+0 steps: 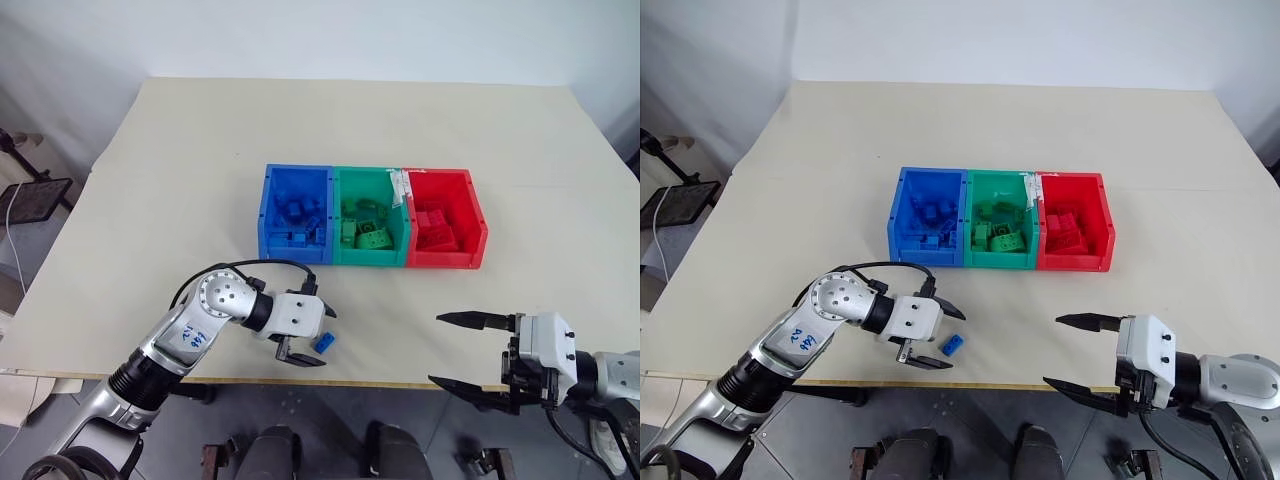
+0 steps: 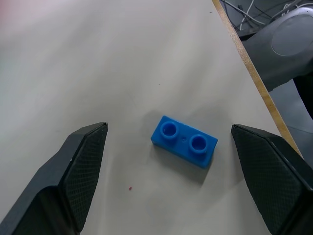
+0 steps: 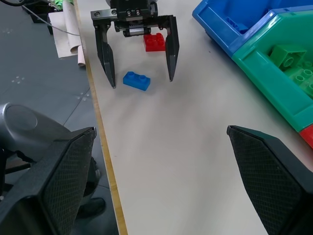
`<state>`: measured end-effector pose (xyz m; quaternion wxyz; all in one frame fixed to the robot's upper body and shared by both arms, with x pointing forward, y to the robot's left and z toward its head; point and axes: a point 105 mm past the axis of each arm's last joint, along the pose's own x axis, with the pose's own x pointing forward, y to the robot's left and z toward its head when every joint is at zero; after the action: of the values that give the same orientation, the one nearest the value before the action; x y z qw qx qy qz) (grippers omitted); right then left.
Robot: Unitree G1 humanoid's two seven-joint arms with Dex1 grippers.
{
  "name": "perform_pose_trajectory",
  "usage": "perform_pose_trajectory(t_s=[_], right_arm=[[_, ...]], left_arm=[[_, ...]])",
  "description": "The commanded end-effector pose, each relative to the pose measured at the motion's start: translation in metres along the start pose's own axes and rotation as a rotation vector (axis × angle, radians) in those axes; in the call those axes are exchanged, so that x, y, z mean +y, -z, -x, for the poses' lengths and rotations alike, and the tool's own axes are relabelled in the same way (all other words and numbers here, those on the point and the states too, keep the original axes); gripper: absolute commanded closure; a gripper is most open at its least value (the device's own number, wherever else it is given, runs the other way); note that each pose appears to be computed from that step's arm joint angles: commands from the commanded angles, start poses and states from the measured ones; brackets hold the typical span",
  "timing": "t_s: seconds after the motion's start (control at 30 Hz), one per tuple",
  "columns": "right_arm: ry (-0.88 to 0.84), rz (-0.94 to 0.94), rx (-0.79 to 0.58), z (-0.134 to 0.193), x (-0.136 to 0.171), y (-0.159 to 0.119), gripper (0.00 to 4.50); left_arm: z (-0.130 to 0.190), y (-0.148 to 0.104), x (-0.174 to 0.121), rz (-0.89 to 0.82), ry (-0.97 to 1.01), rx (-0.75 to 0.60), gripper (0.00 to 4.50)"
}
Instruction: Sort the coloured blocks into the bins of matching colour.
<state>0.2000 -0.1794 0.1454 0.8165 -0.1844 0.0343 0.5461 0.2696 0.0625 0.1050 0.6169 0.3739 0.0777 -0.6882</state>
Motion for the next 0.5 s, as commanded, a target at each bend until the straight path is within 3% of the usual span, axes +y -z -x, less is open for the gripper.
perform_pose_trajectory(t_s=[0.03, 0.5], right_arm=[[-0.001, 0.029, -0.018, -0.0013, -0.0018, -0.0039, 0.00], [0.003, 0.033, -0.026, -0.0044, -0.0056, -0.0050, 0.00]], left_arm=[[0.0037, -0.0021, 0.0056, -0.004, -0.021, -0.010, 0.30], [0.0041, -0.0118, 0.0070, 0.017, -0.021, -0.076, 0.30]])
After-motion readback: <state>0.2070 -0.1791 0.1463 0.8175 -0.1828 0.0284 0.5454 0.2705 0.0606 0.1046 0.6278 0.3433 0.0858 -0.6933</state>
